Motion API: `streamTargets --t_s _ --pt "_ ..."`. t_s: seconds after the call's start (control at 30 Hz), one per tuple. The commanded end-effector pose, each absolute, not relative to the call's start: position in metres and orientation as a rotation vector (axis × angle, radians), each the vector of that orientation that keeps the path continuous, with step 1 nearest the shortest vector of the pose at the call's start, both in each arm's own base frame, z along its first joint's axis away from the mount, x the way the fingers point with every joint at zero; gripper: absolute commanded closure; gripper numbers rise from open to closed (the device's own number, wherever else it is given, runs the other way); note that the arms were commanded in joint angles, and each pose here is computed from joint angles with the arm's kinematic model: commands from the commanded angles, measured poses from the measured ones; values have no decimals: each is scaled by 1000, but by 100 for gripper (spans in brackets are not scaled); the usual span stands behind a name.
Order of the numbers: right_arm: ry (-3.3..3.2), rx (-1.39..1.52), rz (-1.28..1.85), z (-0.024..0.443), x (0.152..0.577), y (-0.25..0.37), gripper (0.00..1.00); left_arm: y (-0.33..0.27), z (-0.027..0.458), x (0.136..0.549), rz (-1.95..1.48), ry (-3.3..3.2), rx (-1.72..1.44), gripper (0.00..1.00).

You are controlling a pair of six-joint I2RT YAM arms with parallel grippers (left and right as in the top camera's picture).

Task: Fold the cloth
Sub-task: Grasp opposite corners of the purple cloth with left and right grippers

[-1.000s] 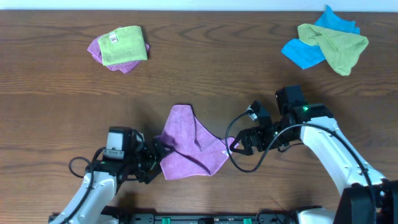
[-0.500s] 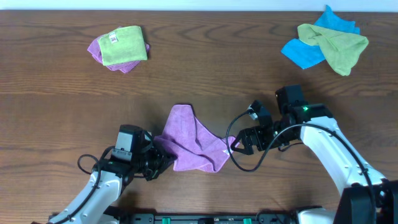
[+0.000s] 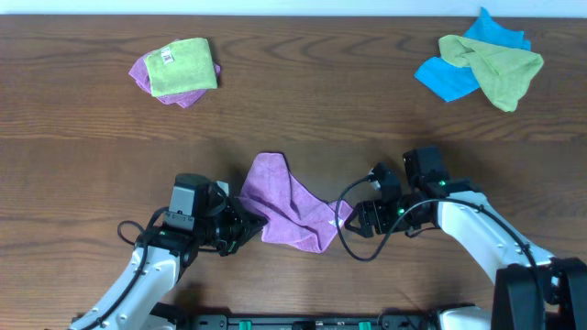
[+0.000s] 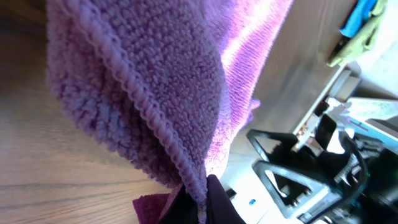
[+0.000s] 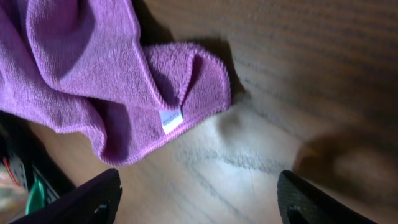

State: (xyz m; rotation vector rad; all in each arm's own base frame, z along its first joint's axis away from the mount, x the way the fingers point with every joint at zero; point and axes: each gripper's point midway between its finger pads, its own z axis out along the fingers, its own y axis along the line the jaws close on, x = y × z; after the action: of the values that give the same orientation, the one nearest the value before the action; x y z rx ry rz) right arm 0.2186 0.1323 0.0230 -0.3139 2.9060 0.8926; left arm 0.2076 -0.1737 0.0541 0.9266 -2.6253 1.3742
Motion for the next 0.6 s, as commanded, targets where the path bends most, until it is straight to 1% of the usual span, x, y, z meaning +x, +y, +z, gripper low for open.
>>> streamTargets --t_s 0.0,0.07,0.23,0.3,0.37,0.47,0.57 --pt "2884 -257 933 26 222 137 23 -180 63 208 1412 -2594 886 94" --pt "2863 -270 933 27 226 142 25 -180 63 208 1414 -2594 886 94" --pt "2852 -294 919 21 232 154 27 -181 65 207 1423 -2583 874 94" --pt "2870 -313 924 13 229 160 29 -182 65 207 1424 -2582 873 94" --pt "2900 -322 904 5 226 161 35 -182 65 207 1425 -2580 871 94" --pt "2932 -317 866 -3 225 158 36 -182 65 206 1426 -2578 869 94" --pt "2927 -317 837 -5 227 156 42 -183 66 206 1430 -2573 864 94"
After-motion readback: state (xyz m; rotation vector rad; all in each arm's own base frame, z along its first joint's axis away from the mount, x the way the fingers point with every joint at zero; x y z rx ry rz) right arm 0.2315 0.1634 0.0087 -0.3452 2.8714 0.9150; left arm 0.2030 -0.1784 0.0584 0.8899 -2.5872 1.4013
